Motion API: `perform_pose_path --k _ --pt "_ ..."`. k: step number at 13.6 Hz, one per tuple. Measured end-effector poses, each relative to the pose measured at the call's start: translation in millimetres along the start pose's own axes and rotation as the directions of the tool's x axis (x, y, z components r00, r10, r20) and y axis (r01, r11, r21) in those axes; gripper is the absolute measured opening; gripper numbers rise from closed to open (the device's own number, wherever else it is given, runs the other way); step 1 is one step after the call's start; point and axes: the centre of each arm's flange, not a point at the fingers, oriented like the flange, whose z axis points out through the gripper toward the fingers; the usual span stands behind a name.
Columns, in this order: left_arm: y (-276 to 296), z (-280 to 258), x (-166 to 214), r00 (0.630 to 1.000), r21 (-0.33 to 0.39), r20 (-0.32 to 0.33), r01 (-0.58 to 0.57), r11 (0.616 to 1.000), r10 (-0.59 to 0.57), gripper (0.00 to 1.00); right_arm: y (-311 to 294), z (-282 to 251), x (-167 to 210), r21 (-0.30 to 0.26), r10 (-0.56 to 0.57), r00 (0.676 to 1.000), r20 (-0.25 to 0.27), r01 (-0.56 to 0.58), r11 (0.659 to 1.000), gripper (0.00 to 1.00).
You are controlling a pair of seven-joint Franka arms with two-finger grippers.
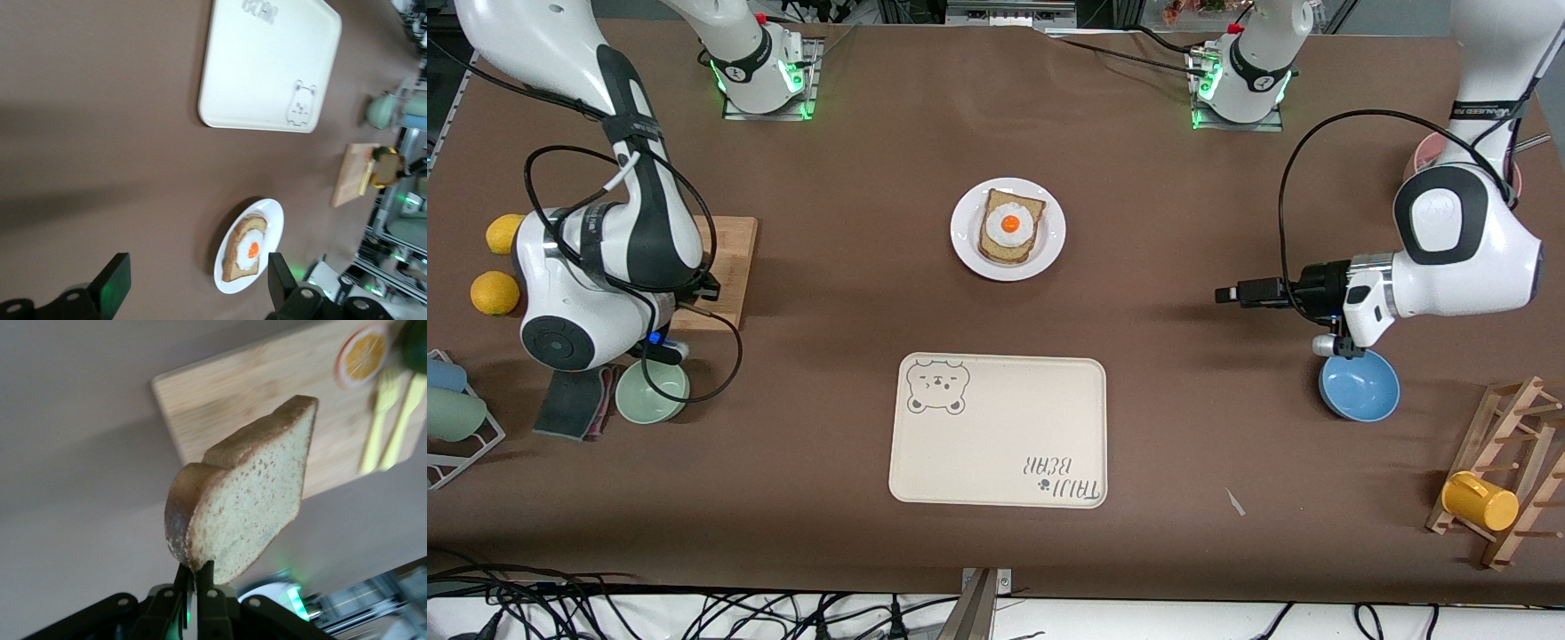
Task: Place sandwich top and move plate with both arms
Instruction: 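Carry the bread over the plate and lower it onto the egg toast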
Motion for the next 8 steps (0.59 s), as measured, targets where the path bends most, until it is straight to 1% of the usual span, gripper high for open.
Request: perform_pose_path --k 1,2,3,4,6,8 --pt "-6.1 9.4 -4.3 1.000 -0.044 0.002 -0.020 0.999 0.020 0.96 -17.8 -3.2 -10.3 0.032 0.054 0.998 0.015 -0.055 0.998 0.07" --pt "-12.7 18.0 -8.7 0.999 -0.076 0.005 -0.035 0.996 0.036 0.96 -39.5 -4.3 -23.2 0.056 0.106 0.994 0.033 -0.107 0.993 0.07" --pt "-20.1 26.4 -13.4 0.999 -0.091 0.014 -0.046 0.995 0.048 0.99 -64.9 -3.3 -39.0 0.077 0.154 0.986 0.061 -0.158 0.984 0.07" --pt "-28.2 35.0 -18.4 0.998 -0.097 0.027 -0.061 0.993 0.064 1.00 -91.5 -0.5 -56.8 0.095 0.202 0.974 0.099 -0.211 0.973 0.07" --pt "-44.9 52.0 -26.6 0.992 -0.108 0.053 -0.106 0.988 0.113 1.00 -139.1 8.2 -88.9 0.104 0.301 0.938 0.169 -0.321 0.941 0.07" --pt "-59.8 69.0 -31.3 0.988 -0.124 0.081 -0.118 0.985 0.129 1.00 -184.0 18.2 -117.1 0.113 0.383 0.903 0.197 -0.409 0.906 0.07"
